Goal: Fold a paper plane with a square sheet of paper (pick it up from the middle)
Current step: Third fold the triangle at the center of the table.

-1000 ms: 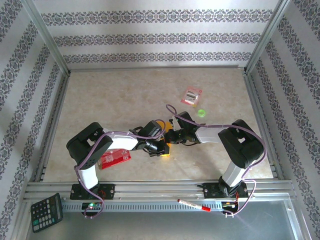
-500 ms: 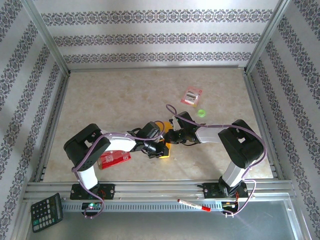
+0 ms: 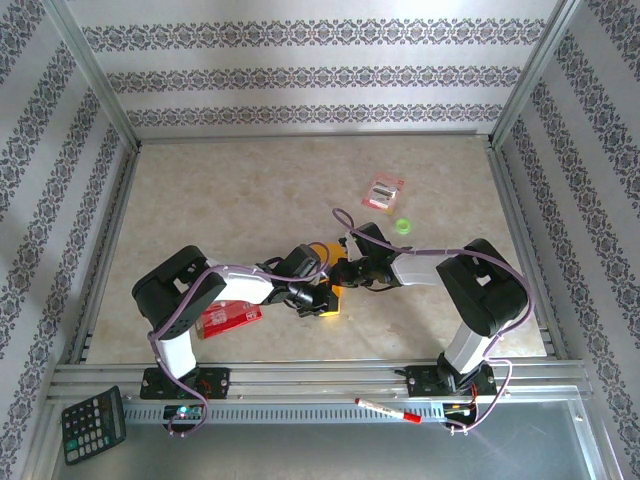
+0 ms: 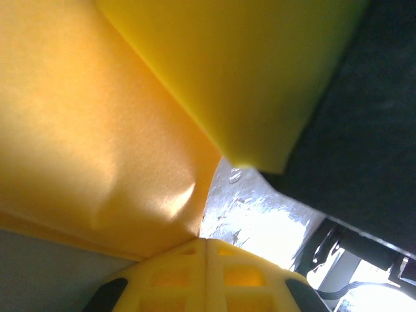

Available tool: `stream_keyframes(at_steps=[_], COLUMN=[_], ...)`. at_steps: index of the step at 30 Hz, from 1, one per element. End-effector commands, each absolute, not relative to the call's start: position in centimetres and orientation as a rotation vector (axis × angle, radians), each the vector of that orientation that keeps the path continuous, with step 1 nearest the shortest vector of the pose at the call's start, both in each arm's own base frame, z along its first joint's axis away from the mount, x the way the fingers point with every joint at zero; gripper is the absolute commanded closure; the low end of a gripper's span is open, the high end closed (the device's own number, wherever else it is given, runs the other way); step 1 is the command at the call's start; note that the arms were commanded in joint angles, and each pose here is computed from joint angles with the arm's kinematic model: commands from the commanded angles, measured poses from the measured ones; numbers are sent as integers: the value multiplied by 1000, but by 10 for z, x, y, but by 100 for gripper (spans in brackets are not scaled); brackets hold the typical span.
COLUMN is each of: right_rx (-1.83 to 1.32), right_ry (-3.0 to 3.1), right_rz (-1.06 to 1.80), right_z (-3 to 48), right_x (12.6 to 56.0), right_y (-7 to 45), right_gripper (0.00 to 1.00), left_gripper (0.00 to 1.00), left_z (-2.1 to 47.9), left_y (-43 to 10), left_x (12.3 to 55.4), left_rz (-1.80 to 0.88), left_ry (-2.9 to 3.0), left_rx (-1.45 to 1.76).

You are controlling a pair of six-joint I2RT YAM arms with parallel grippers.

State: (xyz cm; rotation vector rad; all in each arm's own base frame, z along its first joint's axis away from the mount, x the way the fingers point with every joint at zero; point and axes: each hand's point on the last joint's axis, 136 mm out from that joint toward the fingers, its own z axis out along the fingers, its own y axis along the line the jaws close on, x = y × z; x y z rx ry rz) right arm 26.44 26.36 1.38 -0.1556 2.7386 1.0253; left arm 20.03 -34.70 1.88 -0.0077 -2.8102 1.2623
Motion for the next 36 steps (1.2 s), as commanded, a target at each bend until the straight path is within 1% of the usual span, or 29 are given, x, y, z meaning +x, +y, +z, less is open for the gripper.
stream_keyframes(at_steps=[1, 6, 15, 20, 24, 29, 32, 36], right_rx=[-84, -82, -80, -76, -76, -72, -74, -75], right_ry=[2901, 2901, 2900, 2901, 2900, 2908, 2906, 2902], right_rz=[815, 821, 827, 829, 830, 827, 830, 829], right_z=[-25, -25, -26, -26, -26, -28, -28, -26], right_x=[243, 244, 245, 245, 245, 243, 243, 244], right_y=[228, 229, 230, 229, 230, 229, 229, 229], right_gripper=[100, 100, 100, 100, 100, 100, 100, 100], left_gripper=[97, 94, 94, 94, 94, 93, 92, 90], left_z=[13, 44, 41, 34, 13, 1, 8, 33], left_y=[-344, -339, -333, -325, -314, -314, -316, -316], left_x=[192, 212, 235, 240, 240, 239, 240, 247], left_rz=[1243, 1420, 1495, 1426, 1314, 1286, 1326, 1409], left_ry=[-2799, -2796, -2761, -2801, -2841, -2833, -2825, -2835], left_rx=[11, 59, 153, 158, 184, 181, 171, 152])
